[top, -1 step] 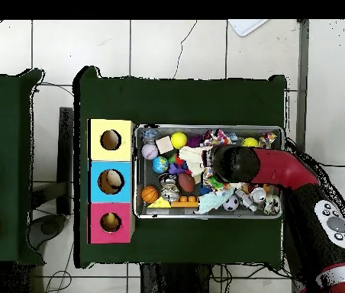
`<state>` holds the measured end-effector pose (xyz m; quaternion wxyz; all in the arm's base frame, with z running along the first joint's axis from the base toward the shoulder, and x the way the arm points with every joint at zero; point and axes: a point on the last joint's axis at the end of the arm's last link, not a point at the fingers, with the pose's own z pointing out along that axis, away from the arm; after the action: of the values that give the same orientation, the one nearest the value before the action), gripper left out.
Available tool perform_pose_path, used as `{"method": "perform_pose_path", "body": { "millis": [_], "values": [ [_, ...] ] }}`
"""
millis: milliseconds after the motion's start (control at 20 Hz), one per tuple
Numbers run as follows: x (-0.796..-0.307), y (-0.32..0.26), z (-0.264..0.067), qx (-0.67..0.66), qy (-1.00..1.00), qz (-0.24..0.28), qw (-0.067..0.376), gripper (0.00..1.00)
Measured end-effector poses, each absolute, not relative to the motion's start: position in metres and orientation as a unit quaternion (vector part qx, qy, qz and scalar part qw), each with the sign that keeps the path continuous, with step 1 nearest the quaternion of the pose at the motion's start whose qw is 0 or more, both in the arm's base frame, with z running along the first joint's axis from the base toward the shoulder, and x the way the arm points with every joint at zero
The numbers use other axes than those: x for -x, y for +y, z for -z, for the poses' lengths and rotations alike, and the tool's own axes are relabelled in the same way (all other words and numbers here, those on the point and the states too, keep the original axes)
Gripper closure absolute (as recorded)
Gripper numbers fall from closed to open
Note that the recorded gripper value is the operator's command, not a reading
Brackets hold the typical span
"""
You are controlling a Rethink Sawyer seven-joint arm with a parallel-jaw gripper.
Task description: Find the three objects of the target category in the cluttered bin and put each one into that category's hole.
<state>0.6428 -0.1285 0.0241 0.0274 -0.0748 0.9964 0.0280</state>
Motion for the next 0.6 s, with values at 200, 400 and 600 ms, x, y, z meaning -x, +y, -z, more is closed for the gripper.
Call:
{"method": "perform_pose_path", "body": {
  "millis": [200,400,600],
  "values": [
    [-0.637,-0.130,0.000,0.082,0.996,-0.013,0.027,0.00],
    [-0.635,-0.136,0.012,0.083,0.996,0.003,0.024,1.00],
    [-0.634,-0.139,0.012,0.084,0.996,0.011,0.021,1.00]
  ]
}}
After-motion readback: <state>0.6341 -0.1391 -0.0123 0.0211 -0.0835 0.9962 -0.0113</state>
